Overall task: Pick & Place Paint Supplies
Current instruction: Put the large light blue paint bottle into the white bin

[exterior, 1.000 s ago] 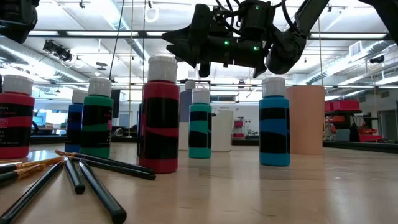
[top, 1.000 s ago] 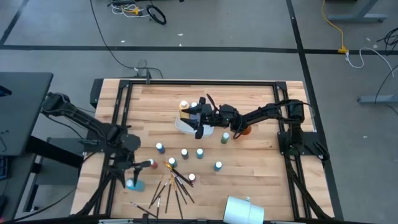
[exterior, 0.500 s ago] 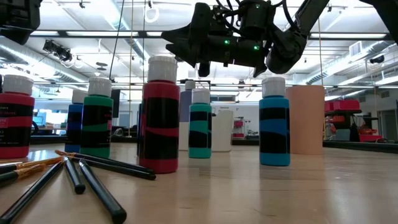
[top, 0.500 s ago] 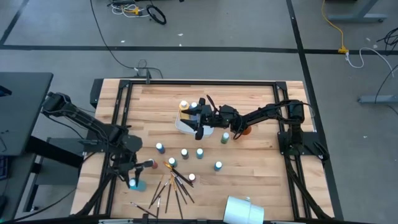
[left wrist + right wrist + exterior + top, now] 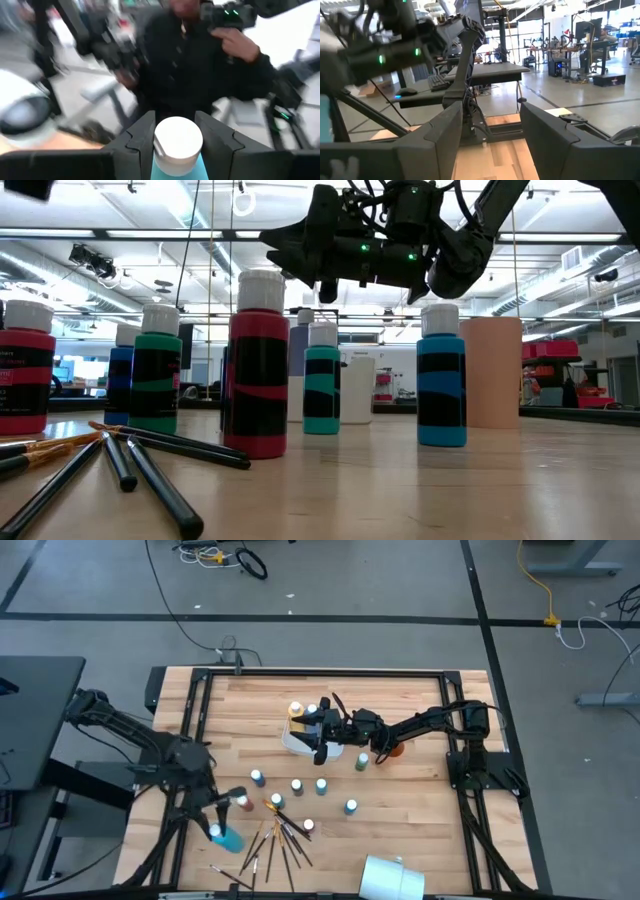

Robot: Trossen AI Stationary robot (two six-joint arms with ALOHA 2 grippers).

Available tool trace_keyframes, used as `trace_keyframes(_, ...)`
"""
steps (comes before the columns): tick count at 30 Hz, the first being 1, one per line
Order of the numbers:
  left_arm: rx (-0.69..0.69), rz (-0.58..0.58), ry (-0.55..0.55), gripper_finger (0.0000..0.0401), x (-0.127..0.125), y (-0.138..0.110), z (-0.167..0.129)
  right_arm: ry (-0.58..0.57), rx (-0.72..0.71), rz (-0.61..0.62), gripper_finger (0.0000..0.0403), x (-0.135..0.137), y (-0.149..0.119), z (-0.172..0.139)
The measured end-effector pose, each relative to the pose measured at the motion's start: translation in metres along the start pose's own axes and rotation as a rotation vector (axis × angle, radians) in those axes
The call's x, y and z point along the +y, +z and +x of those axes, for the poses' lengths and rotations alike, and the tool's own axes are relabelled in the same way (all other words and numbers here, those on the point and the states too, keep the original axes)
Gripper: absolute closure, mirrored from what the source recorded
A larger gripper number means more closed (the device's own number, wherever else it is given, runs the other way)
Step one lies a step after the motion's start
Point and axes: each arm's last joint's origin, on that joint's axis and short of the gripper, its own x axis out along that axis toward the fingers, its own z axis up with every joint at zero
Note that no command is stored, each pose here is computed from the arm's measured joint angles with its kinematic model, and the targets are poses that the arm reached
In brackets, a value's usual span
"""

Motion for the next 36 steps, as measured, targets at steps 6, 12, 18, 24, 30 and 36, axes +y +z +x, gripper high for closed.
trace_keyframes(6, -0.001, 0.131, 0.210, 0.0271, 0.004, 0.041, -0.019, 0.003, 0.000, 0.000, 0.0198, 0.000, 0.000, 0.000)
trace_keyframes(12, 0.160, 0.286, 0.605, 0.0271, 0.016, 0.061, -0.036, 0.007, 0.001, 0.008, 0.0198, 0.002, 0.000, 0.000)
trace_keyframes(18, 0.240, 0.331, 0.821, 0.0271, 0.029, 0.061, -0.048, 0.020, -0.004, -0.039, 0.0198, 0.007, 0.000, 0.000)
trace_keyframes(24, 0.255, 0.300, 0.933, 0.0271, 0.049, 0.057, -0.055, 0.020, -0.005, 0.013, 0.0198, 0.008, 0.000, 0.000)
trace_keyframes(30, 0.283, 0.209, 1.011, 0.0271, 0.071, 0.046, -0.064, -0.021, 0.002, -0.078, 0.0198, 0.006, 0.002, 0.000)
trace_keyframes(36, 0.293, 0.137, 1.051, 0.0271, 0.088, 0.036, -0.073, -0.174, 0.028, -0.166, 0.0198, 0.003, 0.029, -0.004)
